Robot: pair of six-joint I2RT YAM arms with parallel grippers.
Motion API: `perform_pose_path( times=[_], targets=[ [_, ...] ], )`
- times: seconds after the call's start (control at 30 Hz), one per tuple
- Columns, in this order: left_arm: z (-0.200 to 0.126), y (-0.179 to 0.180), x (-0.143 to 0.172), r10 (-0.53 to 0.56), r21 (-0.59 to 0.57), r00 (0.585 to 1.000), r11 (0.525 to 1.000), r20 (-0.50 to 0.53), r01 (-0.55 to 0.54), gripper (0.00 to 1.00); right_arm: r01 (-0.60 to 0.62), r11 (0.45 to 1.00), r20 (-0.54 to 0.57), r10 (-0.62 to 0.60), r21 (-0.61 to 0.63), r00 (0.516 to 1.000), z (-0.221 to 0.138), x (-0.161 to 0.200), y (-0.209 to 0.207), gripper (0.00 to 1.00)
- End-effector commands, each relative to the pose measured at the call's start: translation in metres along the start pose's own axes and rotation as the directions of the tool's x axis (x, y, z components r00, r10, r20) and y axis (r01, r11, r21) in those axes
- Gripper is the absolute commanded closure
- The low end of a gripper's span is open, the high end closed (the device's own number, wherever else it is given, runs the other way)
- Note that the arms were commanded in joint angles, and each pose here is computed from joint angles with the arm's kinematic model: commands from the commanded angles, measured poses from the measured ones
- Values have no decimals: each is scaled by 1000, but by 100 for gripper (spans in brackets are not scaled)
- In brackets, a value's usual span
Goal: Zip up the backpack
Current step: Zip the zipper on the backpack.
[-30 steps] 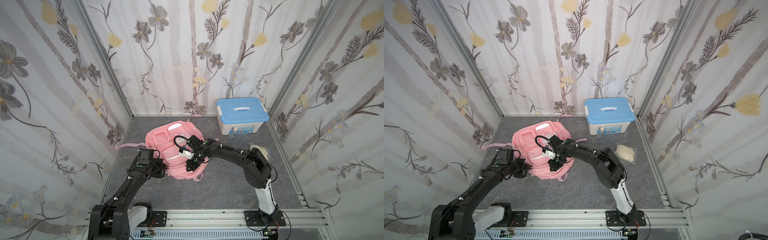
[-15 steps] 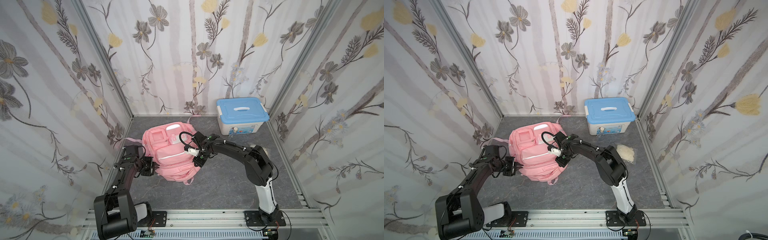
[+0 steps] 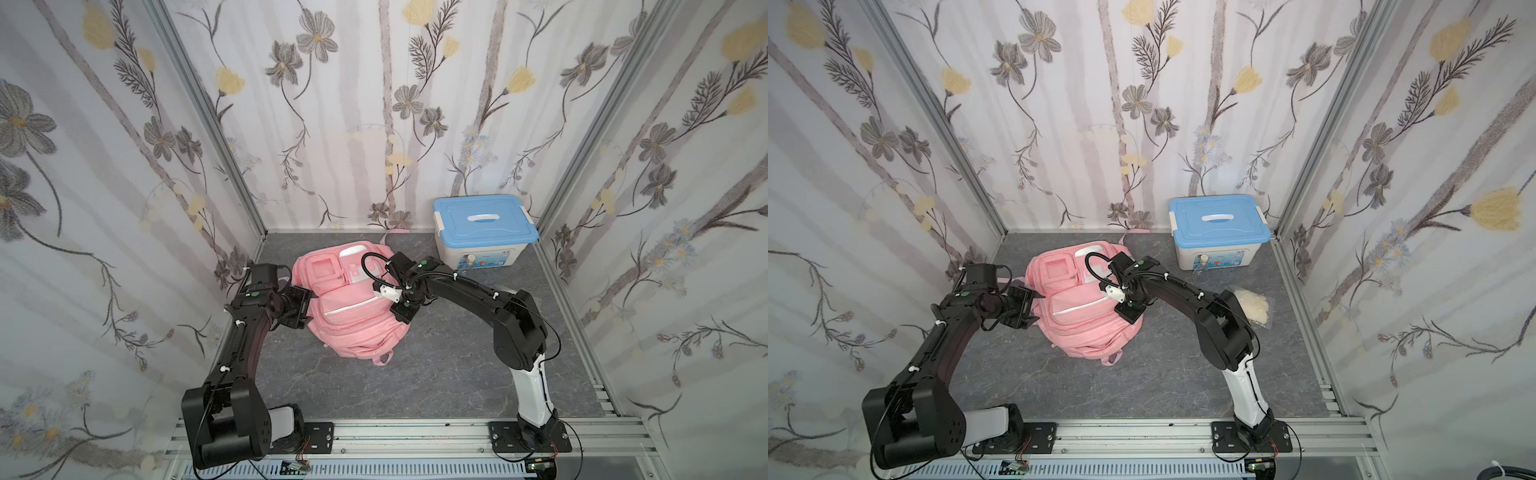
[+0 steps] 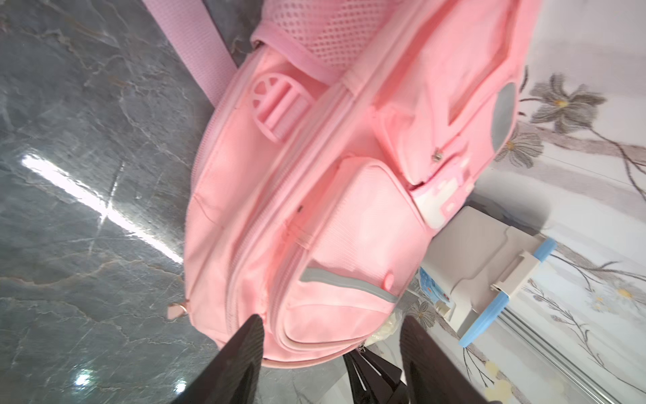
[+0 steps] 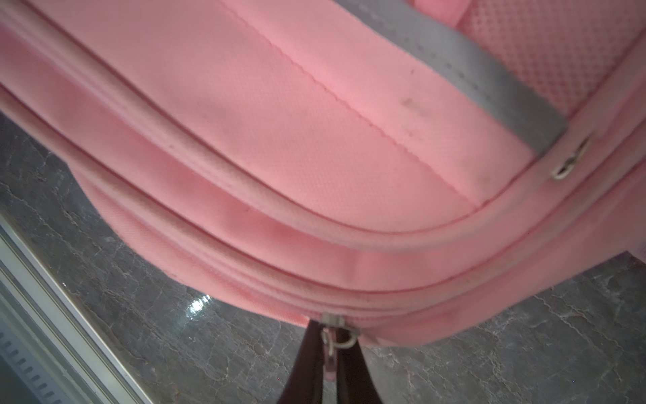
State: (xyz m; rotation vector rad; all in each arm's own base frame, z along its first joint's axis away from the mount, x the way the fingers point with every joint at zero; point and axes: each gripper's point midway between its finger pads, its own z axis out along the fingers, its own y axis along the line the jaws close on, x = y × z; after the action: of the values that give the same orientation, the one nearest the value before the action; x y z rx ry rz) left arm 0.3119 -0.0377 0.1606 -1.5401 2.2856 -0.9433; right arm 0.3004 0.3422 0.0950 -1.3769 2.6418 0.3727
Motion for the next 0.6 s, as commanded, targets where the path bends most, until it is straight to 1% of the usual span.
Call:
perform_pose_path(
  times=[0.0, 0.1, 0.17, 0.23, 0.37, 0.47, 0.57],
  targets=[
    [-15, -7, 15, -57, 17, 997, 998, 44, 57, 32, -29, 997, -12, 28, -69, 1000, 0, -3, 22, 100],
    [-12, -13, 49, -81, 48, 997, 996, 0, 81, 34, -40, 993, -7, 40, -109, 999, 2, -9, 32, 100],
    [0, -9, 73, -93, 32, 995, 995, -25, 94, 34, -43, 992, -8, 43, -123, 999, 3, -10, 37, 100],
    [16, -6, 93, -121, 47, 992, 991, -29, 122, 35, -38, 991, -11, 37, -126, 999, 4, -9, 41, 100],
    [39, 10, 110, -182, 61, 983, 981, 3, 182, 41, -64, 988, -2, 64, -138, 998, 0, -12, 45, 100],
    [46, 20, 120, -198, 56, 980, 979, 28, 196, 42, -82, 984, 10, 84, -159, 996, -2, -20, 49, 100],
    [54, 16, 130, -198, 72, 980, 978, 34, 196, 42, -85, 983, 3, 87, -161, 996, 3, -20, 49, 100]
  ],
)
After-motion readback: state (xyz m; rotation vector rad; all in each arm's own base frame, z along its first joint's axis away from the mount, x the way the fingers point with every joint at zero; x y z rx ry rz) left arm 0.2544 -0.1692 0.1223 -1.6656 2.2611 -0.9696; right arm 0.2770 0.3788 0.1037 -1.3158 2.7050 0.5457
